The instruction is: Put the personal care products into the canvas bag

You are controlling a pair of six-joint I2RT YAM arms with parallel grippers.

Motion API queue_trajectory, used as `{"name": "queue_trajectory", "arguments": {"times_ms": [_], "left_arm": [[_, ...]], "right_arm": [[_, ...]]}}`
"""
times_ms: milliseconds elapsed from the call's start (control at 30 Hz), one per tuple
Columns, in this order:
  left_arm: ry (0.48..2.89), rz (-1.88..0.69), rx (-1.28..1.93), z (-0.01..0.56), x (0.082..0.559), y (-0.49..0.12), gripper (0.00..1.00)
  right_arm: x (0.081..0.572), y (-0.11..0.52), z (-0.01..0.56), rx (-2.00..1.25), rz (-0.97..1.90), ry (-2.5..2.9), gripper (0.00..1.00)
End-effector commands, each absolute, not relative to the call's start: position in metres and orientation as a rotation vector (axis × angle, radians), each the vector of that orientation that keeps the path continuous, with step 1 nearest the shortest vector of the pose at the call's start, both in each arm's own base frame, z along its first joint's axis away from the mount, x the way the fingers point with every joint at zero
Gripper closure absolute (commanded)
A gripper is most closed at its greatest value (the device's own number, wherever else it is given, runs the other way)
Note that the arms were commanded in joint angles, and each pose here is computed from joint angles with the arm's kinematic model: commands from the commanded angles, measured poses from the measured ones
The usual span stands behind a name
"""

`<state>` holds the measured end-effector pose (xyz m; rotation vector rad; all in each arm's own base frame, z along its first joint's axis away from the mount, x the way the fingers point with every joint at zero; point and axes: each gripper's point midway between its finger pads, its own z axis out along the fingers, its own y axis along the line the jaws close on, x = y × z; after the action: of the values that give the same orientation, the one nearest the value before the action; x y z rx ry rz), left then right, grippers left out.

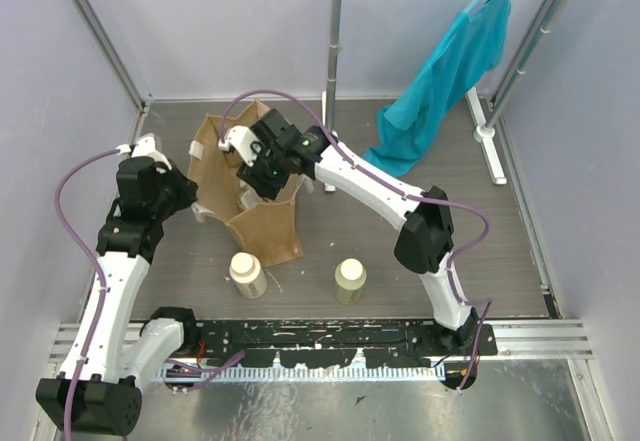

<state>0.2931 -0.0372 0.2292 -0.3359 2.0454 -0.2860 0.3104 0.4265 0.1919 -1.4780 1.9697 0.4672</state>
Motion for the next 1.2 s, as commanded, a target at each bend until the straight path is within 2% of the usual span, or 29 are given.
{"name": "queue_trajectory", "arguments": {"times_ms": [0,200,533,867,1167], "left_arm": [[1.989,-0.323,-0.309,0.25,0.299,-0.042,0.94],[2.0,-0.314,-0.288,0.248,0.299,-0.042,0.95],[2.017,-0.29,-0.27,0.244,0.299,-0.04,0.93],[2.017,-0.308,-0.262,0.245,0.302,-0.043,0.93],[2.017,-0.317,-0.269,0.245,0.301,-0.044,0.92]], "right_arm": [[0.373,0.431,0.27,-1.203,0.404,1.813,0.99],[0.403,0.445,0.281,-1.128,0.376,1.73,0.99],[0.435,0.459,0.245,-1.13,0.352,1.738,1.0],[0.445,0.454,0.205,-1.143,0.315,1.812,1.0],[0.434,0.433,0.159,-1.162,0.275,1.915,1.0]]}}
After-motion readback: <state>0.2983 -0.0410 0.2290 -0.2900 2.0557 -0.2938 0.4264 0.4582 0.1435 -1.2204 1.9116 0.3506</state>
